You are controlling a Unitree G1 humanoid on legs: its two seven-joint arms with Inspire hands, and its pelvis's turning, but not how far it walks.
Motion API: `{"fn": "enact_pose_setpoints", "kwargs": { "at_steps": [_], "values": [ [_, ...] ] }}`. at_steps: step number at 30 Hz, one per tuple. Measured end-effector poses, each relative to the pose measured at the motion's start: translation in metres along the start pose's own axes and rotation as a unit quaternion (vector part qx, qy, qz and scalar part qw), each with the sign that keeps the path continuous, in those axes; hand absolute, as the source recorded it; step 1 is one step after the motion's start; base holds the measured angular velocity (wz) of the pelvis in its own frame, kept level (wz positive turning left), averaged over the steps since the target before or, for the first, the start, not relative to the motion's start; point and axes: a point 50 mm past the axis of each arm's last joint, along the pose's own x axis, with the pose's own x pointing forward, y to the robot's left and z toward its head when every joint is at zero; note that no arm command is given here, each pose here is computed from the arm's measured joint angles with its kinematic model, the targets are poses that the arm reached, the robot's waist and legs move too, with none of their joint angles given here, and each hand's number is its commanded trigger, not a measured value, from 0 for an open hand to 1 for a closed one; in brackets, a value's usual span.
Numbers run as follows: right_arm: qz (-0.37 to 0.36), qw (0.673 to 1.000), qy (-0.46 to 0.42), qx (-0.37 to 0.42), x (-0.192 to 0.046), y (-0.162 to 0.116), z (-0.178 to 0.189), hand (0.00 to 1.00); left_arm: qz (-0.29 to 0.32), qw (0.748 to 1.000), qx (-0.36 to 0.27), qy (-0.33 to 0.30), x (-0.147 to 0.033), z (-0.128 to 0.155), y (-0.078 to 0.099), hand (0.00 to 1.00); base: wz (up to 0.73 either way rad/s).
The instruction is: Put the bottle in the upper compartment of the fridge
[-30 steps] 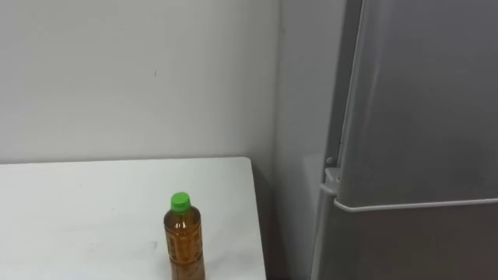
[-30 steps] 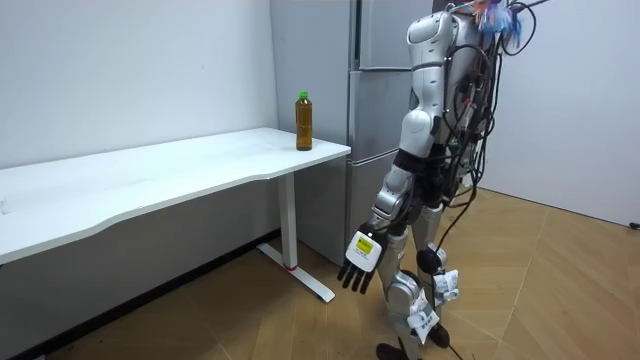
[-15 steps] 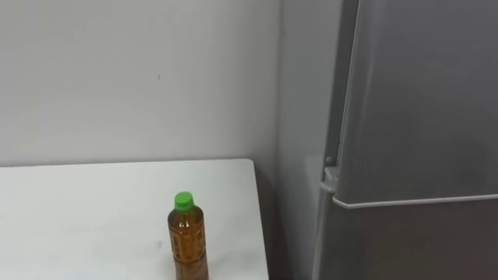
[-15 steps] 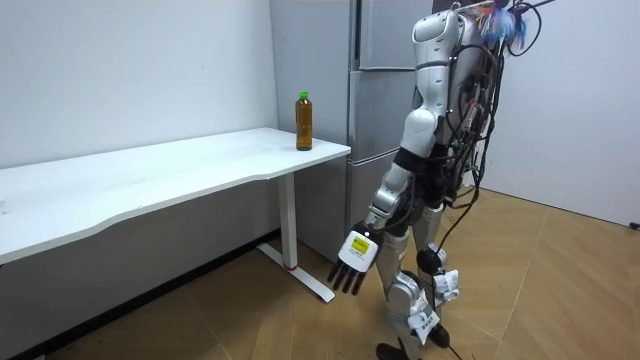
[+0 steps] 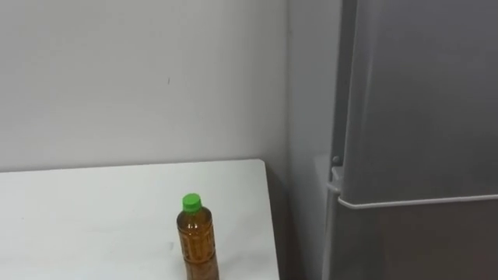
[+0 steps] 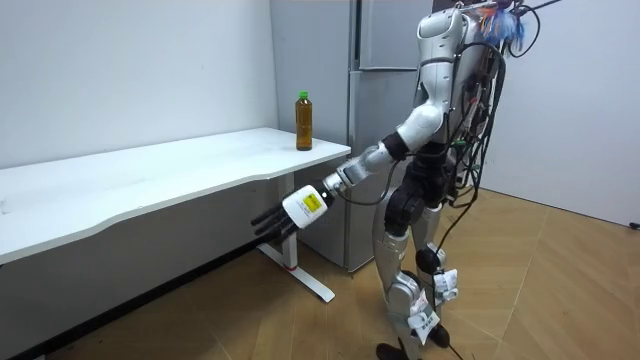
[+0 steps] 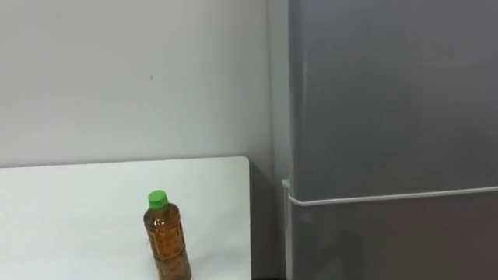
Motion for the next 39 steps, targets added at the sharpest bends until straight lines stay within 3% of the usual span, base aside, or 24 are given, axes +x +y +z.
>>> {"fn": "enact_pose_setpoints", "kwargs": {
  "at_steps": [6,11,16,21,29,32,39],
  "values": [
    [-0.006,1.000,0.008,0.002,-0.001,-0.001,-0.007,0.00,0.007,0.985,-0.062,-0.159,-0.009,0.080,-0.006,0.00,0.03],
    [-0.014,1.000,0.009,0.002,-0.002,-0.001,-0.008,0.00,-0.012,0.957,-0.105,-0.270,-0.031,0.135,-0.010,0.00,0.02],
    [-0.017,1.000,0.012,0.003,-0.002,-0.002,-0.009,0.00,-0.035,0.939,-0.125,-0.319,-0.046,0.157,-0.015,0.00,0.02],
    [-0.011,1.000,0.008,0.002,0.000,0.002,-0.005,0.00,-0.090,0.910,-0.149,-0.377,-0.064,0.186,-0.033,0.00,0.01],
    [0.000,1.000,0.002,-0.001,0.001,0.009,0.000,0.00,-0.253,0.843,-0.158,-0.448,-0.107,0.217,-0.072,0.00,0.00],
    [0.003,1.000,0.000,-0.006,0.002,0.010,0.002,0.00,-0.317,0.822,-0.140,-0.452,-0.116,0.220,-0.088,0.00,-0.07],
    [0.011,1.000,-0.001,-0.013,0.003,0.015,0.005,0.00,-0.418,0.769,-0.129,-0.466,-0.135,0.229,-0.108,0.00,-0.07]
  ]
}}
